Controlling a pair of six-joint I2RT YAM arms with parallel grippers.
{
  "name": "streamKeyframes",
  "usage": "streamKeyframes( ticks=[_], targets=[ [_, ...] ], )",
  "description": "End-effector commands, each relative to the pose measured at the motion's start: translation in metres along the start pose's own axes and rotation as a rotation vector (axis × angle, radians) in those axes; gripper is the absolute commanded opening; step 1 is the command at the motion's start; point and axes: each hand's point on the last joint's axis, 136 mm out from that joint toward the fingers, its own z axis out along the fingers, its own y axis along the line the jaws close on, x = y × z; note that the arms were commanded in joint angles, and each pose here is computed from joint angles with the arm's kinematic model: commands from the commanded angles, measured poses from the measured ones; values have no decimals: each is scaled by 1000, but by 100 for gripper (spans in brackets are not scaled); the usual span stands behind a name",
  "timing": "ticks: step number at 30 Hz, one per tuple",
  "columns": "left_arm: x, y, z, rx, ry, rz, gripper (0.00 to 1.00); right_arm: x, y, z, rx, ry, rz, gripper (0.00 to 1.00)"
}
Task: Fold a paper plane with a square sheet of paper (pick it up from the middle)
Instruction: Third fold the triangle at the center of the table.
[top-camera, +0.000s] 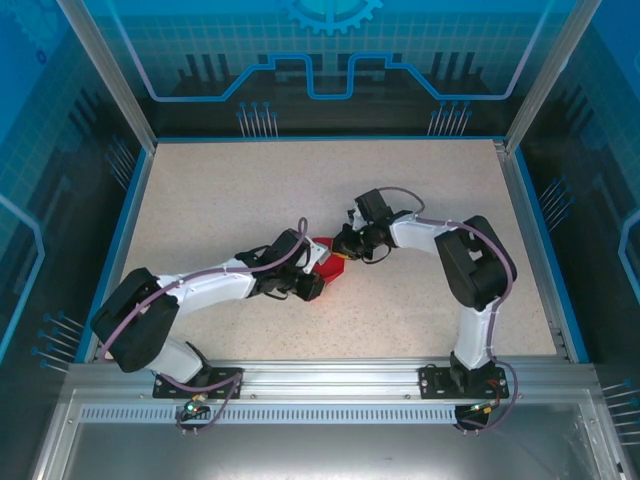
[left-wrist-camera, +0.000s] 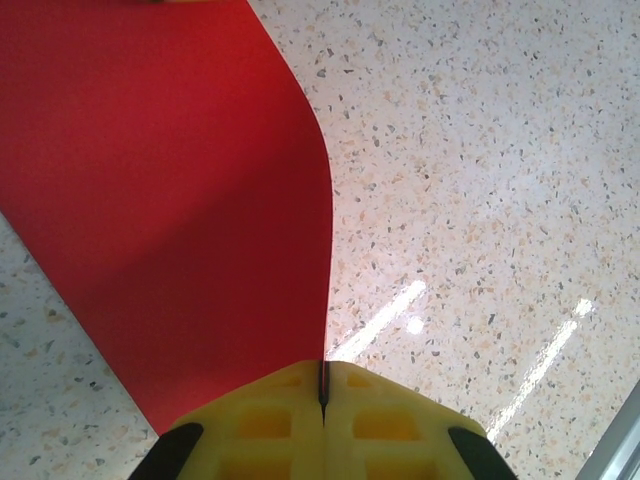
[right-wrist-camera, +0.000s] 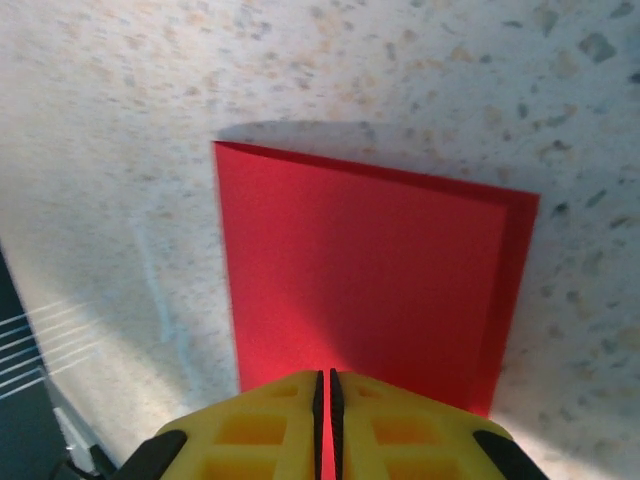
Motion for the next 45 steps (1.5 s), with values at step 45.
streamKeyframes(
  ticks=[45],
  targets=[
    [-10,42,28,37,117,-170,8,14,-18,11,134,104,-102,16]
  ],
)
